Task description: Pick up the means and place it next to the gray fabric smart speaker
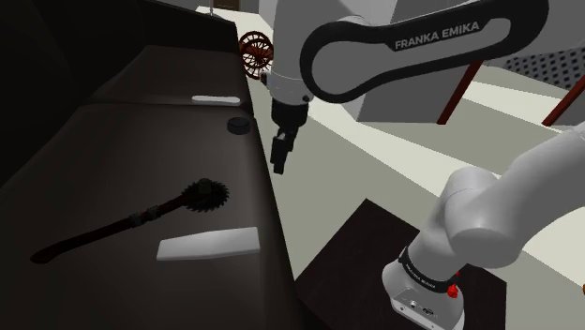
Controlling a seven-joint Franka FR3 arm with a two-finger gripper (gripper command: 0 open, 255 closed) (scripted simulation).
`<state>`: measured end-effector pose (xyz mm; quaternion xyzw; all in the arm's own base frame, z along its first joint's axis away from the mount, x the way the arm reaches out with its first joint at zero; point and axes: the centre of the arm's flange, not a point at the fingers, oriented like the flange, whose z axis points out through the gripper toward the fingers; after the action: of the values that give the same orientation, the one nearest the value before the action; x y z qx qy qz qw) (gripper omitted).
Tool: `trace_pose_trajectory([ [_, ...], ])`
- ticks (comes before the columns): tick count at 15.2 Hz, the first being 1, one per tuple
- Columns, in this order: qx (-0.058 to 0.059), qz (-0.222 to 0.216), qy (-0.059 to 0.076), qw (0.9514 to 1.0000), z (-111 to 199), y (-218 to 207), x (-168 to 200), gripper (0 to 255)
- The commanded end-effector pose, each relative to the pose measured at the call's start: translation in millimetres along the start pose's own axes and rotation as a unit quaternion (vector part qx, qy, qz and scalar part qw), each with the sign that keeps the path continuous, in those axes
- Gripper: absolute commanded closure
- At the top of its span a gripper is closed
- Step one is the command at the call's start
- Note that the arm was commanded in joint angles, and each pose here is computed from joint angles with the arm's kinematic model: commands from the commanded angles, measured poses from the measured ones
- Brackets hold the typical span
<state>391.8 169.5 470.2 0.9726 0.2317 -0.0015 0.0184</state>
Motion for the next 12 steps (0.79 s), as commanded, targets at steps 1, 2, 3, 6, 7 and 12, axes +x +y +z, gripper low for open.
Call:
trace_pose_trajectory([
  [1, 0.002, -0.027, 0.002, 0.9996, 10, -19, 20, 0],
  [2, 0.003, -0.04, 0.002, 0.9992, 16, -28, 27, 0],
  [3, 0.004, -0.053, 0.003, 0.9986, 21, -37, 34, 0],
  [6, 0.006, -0.093, 0.004, 0.9957, 38, -66, 54, 0],
  [7, 0.007, -0.106, 0.005, 0.9944, 44, -76, 61, 0],
  [12, 0.011, -0.171, 0.008, 0.9852, 71, -128, 88, 0],
])
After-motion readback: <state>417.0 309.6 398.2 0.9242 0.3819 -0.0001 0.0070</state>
